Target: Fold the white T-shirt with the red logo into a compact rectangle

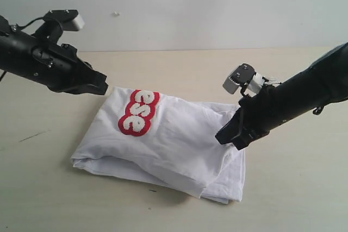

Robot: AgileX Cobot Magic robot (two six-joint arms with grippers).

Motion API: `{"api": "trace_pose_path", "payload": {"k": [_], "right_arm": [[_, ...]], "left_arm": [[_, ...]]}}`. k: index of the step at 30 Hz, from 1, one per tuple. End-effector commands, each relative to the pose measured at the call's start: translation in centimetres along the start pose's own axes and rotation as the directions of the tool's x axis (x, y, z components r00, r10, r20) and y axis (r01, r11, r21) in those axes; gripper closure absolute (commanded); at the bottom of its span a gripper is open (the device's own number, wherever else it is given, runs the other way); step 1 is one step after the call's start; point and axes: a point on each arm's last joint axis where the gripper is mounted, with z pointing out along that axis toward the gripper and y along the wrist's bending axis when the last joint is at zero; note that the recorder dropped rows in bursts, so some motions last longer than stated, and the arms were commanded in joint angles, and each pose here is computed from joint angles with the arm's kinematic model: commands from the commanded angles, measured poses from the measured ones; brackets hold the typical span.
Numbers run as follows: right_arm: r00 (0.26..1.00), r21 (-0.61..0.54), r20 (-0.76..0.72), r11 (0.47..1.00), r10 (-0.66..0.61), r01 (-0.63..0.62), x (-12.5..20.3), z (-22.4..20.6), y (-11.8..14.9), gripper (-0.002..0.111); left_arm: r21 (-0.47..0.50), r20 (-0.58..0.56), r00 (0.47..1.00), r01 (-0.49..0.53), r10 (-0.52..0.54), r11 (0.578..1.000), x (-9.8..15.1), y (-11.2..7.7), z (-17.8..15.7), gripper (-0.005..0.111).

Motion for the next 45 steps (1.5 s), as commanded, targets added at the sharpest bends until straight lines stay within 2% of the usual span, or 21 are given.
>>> {"api": "trace_pose_path", "payload": {"k": [1, 6, 13, 17, 21, 28, 33, 38, 45], "right_arm": [[0.999, 0.066, -0.033, 0.997, 0.042, -0.039, 0.8, 1.3, -1.2, 0.108], [0.994, 0.138, -0.057, 0.987, 0.092, -0.084, 1.4, 2.7, -3.1, 0.108], [0.995, 0.199, 0.014, 0.975, 0.094, -0.095, -1.1, 2.7, -5.3, 0.108], [0.994, 0.182, 0.028, 0.977, 0.106, -0.109, -1.6, 2.8, -5.5, 0.108], [1.0, 0.121, 0.03, 0.993, -0.005, 0.001, -2.7, 1.5, -4.2, 0.108], [0.994, 0.186, 0.105, 0.983, -0.012, -0.007, -5.7, -2.9, -2.4, 0.108], [0.989, 0.273, 0.13, 0.961, -0.07, 0.032, -7.7, -7.5, -0.2, 0.108], [0.977, 0.317, 0.201, 0.948, -0.07, 0.003, -9.0, -11.7, 2.8, 0.108], [0.953, 0.422, 0.284, 0.906, -0.103, -0.028, -6.7, -15.4, 7.3, 0.108]], "left_arm": [[0.023, 0.036, 0.999, -0.026, 0.025, 0.999, -0.5, -1.2, -2.5, 0.107], [0.018, 0.065, 0.997, -0.04, 0.039, 0.999, 0.0, -2.1, -4.2, 0.107], [0.027, 0.027, 0.999, -0.023, 0.022, 0.999, 2.0, -2.4, -4.3, 0.107], [0.009, 0.015, 0.999, -0.043, 0.043, 0.999, 2.4, -2.4, -4.4, 0.107], [-0.07, 0.089, 0.993, -0.076, 0.082, 0.995, 1.7, -2.3, -5.6, 0.107], [-0.168, 0.229, 0.965, -0.091, 0.128, 0.982, 1.3, -3.0, -8.8, 0.107], [-0.252, 0.315, 0.937, -0.068, 0.149, 0.965, 3.3, -3.6, -11.2, 0.107], [-0.293, 0.386, 0.905, -0.061, 0.176, 0.954, 5.6, -4.7, -13.5, 0.107], [-0.304, 0.516, 0.833, -0.043, 0.202, 0.952, 8.1, -6.9, -17.3, 0.107]]}}
